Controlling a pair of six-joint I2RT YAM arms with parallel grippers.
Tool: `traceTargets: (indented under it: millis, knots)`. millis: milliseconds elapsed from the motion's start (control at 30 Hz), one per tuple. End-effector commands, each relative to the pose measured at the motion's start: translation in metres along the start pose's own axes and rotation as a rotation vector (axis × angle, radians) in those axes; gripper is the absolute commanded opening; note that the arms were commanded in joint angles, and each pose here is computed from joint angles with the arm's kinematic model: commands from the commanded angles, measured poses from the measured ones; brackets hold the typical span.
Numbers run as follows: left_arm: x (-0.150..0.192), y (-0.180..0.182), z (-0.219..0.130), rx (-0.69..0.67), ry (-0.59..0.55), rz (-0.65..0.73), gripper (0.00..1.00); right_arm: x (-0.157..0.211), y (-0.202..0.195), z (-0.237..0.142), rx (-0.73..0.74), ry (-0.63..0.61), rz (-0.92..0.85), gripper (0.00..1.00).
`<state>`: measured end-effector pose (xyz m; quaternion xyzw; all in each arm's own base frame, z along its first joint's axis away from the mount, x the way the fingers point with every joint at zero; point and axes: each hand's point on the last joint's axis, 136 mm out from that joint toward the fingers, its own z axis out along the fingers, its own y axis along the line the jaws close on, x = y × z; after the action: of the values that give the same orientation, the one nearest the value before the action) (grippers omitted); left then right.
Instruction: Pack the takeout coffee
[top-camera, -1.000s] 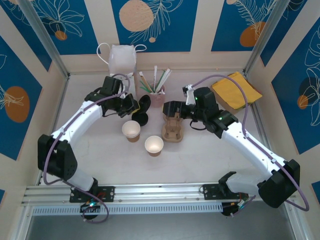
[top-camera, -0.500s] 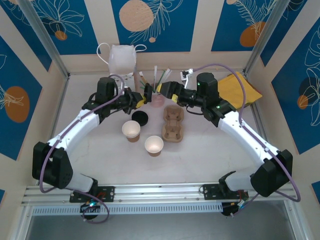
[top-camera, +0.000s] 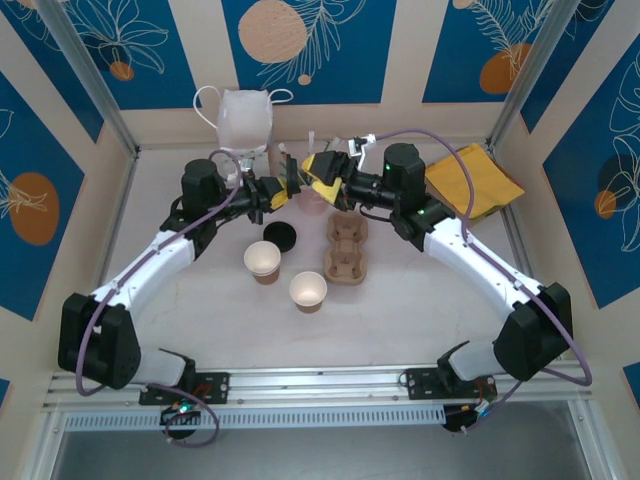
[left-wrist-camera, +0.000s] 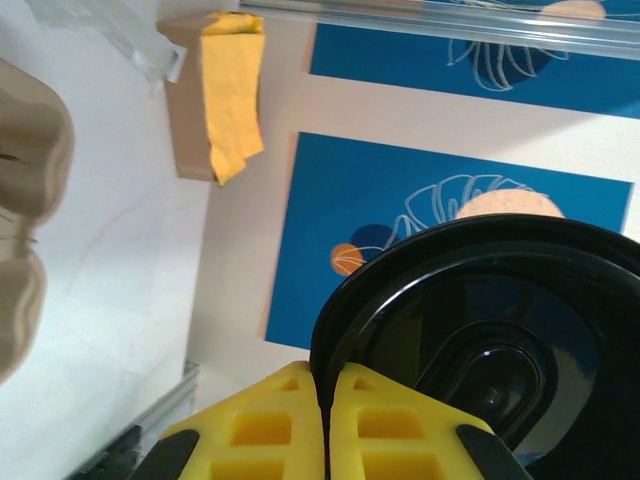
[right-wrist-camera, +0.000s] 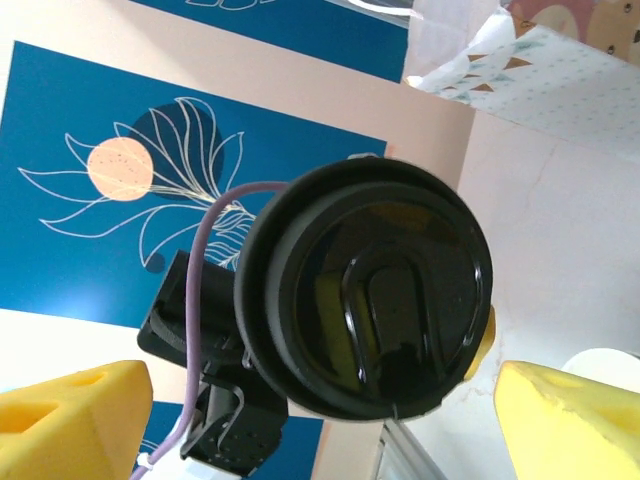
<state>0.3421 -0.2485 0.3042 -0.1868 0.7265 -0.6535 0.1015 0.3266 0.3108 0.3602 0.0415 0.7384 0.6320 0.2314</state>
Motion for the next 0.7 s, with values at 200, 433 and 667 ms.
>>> traceTargets:
  millis: [200, 433, 667]
  knots:
    - [0.007, -0.017, -0.007, 0.089, 0.033, -0.013, 0.06, -0.003, 0.011, 0.018, -0.092, 0.064, 0.068, 0.91]
    - [0.009, -0.013, -0.007, 0.069, 0.039, -0.024, 0.07, -0.003, 0.011, 0.026, -0.111, 0.094, 0.079, 0.92]
    - [0.009, -0.015, -0.007, 0.063, 0.042, -0.020, 0.07, 0.000, 0.007, 0.030, -0.113, 0.112, 0.085, 0.90]
